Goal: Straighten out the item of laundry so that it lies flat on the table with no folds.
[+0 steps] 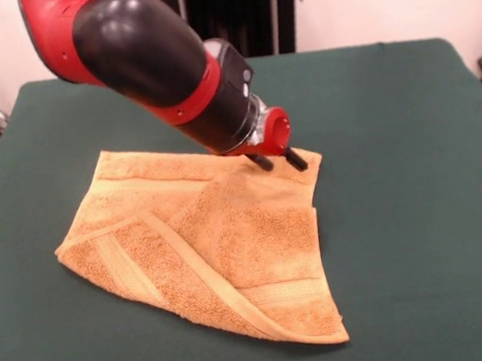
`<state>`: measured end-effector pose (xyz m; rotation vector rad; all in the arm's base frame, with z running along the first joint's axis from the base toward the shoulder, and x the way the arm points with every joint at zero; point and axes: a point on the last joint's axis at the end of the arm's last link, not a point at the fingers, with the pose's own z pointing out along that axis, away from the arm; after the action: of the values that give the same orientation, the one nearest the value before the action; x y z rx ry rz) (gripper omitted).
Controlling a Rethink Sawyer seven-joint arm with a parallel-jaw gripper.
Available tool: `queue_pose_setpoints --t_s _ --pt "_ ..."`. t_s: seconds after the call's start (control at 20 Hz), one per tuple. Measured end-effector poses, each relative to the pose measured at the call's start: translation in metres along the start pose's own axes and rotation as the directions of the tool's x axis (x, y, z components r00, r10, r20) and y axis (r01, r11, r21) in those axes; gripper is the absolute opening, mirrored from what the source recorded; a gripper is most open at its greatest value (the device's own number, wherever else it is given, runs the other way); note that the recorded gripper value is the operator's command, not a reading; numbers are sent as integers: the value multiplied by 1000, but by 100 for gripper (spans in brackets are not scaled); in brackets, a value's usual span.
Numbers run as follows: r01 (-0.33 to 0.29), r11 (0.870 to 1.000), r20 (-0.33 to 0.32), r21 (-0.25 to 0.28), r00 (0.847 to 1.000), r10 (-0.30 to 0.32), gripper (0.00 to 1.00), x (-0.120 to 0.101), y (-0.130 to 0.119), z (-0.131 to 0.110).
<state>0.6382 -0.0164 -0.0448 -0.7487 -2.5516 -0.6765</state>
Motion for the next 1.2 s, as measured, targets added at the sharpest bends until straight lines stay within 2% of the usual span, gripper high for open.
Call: queue_pose_setpoints --t_s 0.25,0.4,0.45,0.65,1.2 --pt "-22 1000 -19 -9 1000 22 100 -1 -12 10" --pt "-46 998 -34 -47 998 44 100 -6 -18 11" --pt "-74 992 -54 -99 996 69 100 -10 -22 8" --pt "-120 977 -85 -176 991 106 100 -15 -30 9" --pt "-187 929 -166 -320 976 139 100 -20 -34 21"
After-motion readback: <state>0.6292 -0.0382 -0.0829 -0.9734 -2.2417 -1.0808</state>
